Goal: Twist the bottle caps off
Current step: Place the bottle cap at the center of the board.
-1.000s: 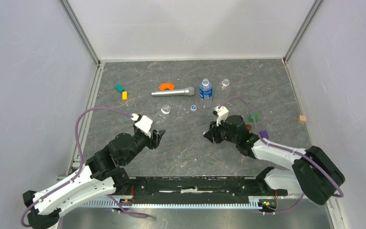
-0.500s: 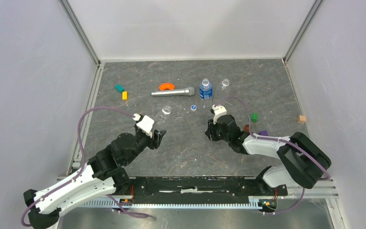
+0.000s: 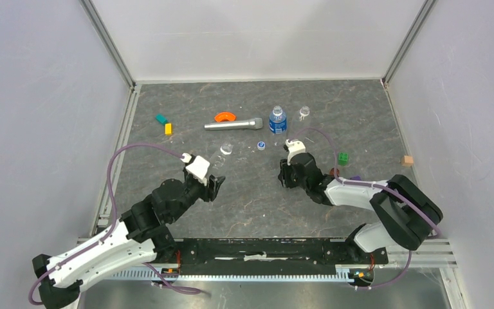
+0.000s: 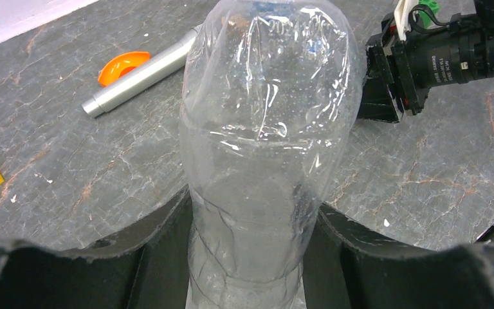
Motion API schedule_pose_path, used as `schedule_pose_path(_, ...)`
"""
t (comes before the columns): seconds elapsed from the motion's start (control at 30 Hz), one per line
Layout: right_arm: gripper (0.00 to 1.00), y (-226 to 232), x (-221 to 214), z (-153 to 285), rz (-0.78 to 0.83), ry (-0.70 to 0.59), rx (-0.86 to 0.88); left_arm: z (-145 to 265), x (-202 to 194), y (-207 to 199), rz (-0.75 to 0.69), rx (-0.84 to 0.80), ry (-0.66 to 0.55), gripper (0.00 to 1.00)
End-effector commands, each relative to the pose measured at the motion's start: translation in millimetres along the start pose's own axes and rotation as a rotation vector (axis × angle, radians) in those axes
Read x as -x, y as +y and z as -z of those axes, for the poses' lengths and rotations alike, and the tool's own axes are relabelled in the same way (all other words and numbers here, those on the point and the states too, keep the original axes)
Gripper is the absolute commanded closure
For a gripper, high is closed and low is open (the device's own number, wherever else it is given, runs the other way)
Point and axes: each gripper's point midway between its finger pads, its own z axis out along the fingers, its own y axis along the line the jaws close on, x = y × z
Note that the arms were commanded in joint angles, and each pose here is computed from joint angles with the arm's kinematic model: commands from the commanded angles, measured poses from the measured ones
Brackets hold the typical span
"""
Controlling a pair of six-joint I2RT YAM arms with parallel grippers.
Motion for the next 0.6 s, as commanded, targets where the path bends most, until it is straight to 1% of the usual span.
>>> schedule_pose_path(0.0, 0.61, 7, 14, 10, -0.005, -0.047, 0.038, -4, 14, -8, 0.065, -0.023, -0.054, 0.66)
schedule_pose_path(0.2, 0.54, 10, 29, 27, 0.005, -0.093, 0.06, -7, 15, -14, 0.06, -0.053, -0.047, 0.65)
schedule_pose_path(0.27, 0.5, 7, 32, 31, 0.011, -0.113, 0.048, -8, 15, -16, 0.063, -0.058, -0.048, 0.65)
schedule_pose_path(0.33, 0.5, 3, 28, 29, 0.024, -0.11, 0.037, -10, 15, -17, 0.067, -0.064, -0.052, 0.65)
schedule_pose_path(0.4, 0.5, 5, 21, 25, 0.035, -0.079, 0.048, -11, 15, -19, 0.069, -0.072, -0.05, 0.65)
schedule_pose_path(0.57, 0.54, 5, 8, 13, 0.039, -0.037, 0.05, -11, 13, -21, 0.074, -0.076, -0.038, 0.65)
